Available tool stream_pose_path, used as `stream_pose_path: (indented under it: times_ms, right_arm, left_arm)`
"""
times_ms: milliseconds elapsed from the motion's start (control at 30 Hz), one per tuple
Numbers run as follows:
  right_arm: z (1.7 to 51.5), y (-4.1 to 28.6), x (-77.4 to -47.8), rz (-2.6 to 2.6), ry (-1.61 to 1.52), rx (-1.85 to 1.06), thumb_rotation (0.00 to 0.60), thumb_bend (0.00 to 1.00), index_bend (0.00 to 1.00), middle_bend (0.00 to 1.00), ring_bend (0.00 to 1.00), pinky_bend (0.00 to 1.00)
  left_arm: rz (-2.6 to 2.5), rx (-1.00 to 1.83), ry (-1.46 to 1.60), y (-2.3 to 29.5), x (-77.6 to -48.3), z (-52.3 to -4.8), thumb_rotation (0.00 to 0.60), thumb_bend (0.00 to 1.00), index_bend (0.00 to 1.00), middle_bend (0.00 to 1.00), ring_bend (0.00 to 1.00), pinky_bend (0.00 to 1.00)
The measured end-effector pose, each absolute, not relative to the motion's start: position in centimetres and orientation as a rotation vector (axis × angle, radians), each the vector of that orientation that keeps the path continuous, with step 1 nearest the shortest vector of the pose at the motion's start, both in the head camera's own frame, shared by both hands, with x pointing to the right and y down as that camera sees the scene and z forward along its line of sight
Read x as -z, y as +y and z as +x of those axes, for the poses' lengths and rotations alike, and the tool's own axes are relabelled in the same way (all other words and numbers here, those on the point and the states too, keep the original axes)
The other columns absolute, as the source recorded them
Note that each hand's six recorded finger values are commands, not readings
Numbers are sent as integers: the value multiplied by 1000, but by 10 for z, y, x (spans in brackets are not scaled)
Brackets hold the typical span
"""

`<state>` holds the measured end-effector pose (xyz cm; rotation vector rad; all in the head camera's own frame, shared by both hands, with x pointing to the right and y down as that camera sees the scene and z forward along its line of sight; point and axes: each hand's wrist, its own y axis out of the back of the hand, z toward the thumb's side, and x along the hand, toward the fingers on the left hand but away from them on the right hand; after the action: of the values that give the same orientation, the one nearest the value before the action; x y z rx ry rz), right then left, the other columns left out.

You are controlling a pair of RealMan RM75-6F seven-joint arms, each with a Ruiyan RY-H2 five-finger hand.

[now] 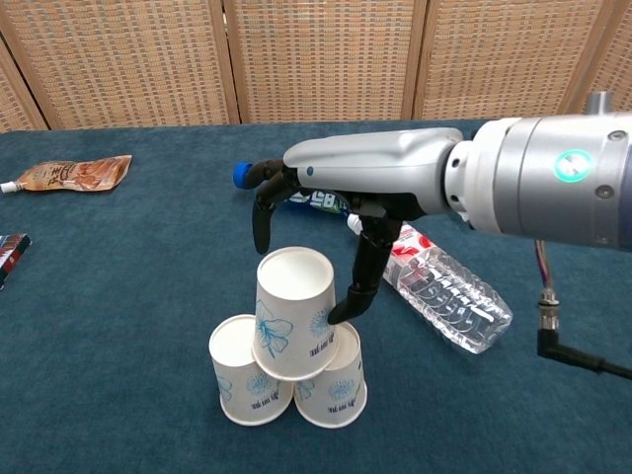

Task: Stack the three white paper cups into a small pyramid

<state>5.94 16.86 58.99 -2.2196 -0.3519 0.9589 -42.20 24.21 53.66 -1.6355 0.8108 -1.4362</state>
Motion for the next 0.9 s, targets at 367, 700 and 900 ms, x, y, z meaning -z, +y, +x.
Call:
stream_pose_path:
  times_ms: [367, 700, 900]
  right_arm:
    - [80, 159, -587, -2143, -354, -1059, 600, 191, 221, 0, 0, 131]
    - [138, 146, -585, -2002, -377, -1288, 600, 192, 186, 0, 0, 127]
    - [168, 142, -584, -1936, -453, -1331, 600, 192, 138, 0, 0, 114]
  left_arm:
    - [-1634, 1434, 818, 241, -535, -423, 600, 225, 138, 0, 0, 96]
    - [-1632, 1419, 833, 242, -530, -422, 600, 226, 138, 0, 0, 95]
    - [-1631, 1417, 842, 243, -528, -422, 600, 226, 129, 0, 0, 95]
